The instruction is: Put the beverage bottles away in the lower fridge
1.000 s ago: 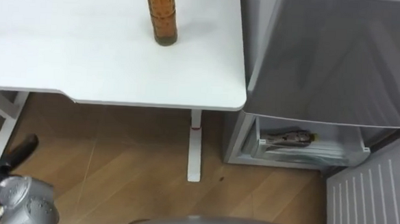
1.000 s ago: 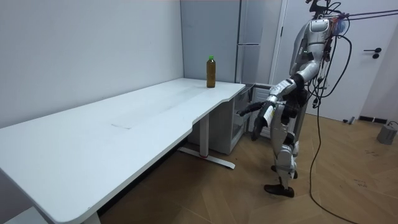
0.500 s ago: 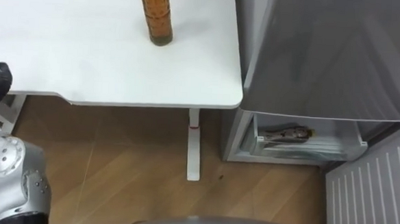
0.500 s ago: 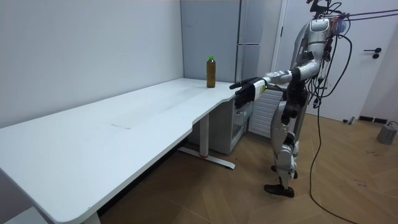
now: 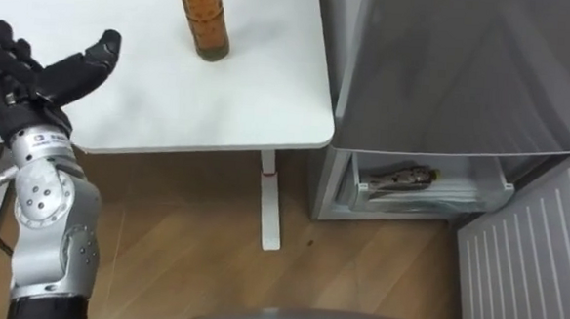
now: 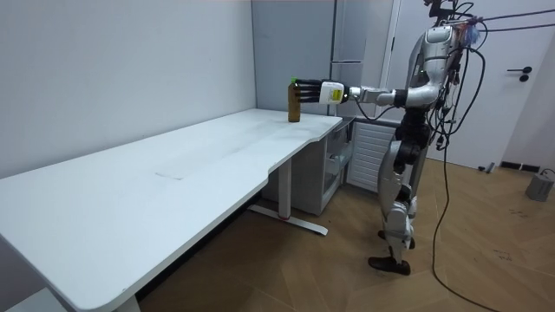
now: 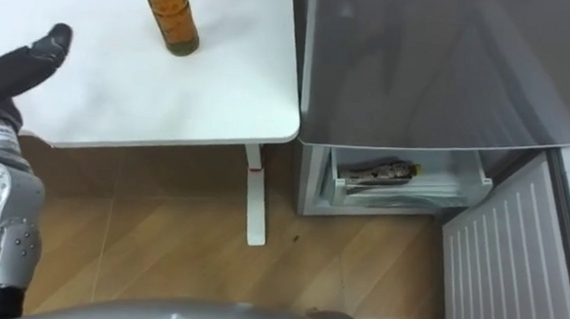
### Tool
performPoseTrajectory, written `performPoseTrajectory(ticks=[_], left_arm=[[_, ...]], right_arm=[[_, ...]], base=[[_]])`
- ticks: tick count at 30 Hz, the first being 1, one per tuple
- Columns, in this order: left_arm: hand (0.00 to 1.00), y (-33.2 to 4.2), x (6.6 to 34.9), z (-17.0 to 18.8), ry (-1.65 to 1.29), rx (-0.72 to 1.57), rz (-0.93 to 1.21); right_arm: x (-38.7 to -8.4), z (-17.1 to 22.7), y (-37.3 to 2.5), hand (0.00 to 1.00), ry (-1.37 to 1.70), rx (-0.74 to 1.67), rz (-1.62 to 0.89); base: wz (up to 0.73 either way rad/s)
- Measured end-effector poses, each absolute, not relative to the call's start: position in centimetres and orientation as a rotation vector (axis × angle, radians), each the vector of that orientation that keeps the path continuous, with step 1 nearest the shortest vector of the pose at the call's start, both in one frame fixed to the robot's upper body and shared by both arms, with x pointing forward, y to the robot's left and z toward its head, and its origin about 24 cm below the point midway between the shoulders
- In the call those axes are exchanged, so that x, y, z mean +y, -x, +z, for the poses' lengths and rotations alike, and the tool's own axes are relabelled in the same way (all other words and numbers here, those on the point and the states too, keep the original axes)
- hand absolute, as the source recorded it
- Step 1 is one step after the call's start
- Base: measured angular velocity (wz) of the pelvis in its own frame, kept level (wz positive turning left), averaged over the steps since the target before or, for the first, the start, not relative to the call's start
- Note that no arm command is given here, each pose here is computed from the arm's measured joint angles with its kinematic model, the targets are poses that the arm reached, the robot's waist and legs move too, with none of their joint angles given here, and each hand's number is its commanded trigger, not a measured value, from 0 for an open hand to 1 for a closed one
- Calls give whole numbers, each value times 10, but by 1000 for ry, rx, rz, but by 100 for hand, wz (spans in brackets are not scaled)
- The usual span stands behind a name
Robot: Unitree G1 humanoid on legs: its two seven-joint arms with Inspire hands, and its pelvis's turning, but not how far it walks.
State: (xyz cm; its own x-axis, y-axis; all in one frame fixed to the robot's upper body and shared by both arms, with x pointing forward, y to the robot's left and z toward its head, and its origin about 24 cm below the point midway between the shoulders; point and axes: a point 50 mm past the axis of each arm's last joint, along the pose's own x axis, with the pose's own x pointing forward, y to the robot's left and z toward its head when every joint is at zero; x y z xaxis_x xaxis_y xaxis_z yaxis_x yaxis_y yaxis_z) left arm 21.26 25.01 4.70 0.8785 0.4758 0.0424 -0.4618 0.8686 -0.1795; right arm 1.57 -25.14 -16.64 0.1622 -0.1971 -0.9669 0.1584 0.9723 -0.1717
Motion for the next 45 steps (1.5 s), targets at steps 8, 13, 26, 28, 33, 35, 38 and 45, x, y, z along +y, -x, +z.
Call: performPoseTrajectory(ticks=[8, 13, 26, 28, 33, 35, 38, 45], left_arm=[[0, -217, 244, 46, 161, -62, 376], [0, -225, 239, 50, 170, -68, 315], [0, -228, 238, 48, 276, -49, 288], [0, -228, 238, 47, 277, -32, 288], [0, -231, 237, 46, 277, -13, 280], [0, -235, 237, 45, 280, -5, 278], [0, -242, 235, 51, 283, -24, 266], [0, -260, 234, 64, 265, -51, 245]], right_arm=[[-251, -167, -16, 0, 37, 1386, -260], [-251, -167, -16, 0, 38, 1393, -262], [-252, -168, -1, 0, 50, 1460, -292], [-252, -168, 0, 0, 55, 1463, -296], [-252, -168, 1, 0, 67, 1486, -294], [-252, -168, 0, 0, 84, 1488, -280], [-252, -168, 1, 0, 89, 1490, -275], [-254, -167, 2, 0, 170, 1533, -176]], base=[[0], [-1], [-4], [-14], [-2], [-6], [-1], [-7]])
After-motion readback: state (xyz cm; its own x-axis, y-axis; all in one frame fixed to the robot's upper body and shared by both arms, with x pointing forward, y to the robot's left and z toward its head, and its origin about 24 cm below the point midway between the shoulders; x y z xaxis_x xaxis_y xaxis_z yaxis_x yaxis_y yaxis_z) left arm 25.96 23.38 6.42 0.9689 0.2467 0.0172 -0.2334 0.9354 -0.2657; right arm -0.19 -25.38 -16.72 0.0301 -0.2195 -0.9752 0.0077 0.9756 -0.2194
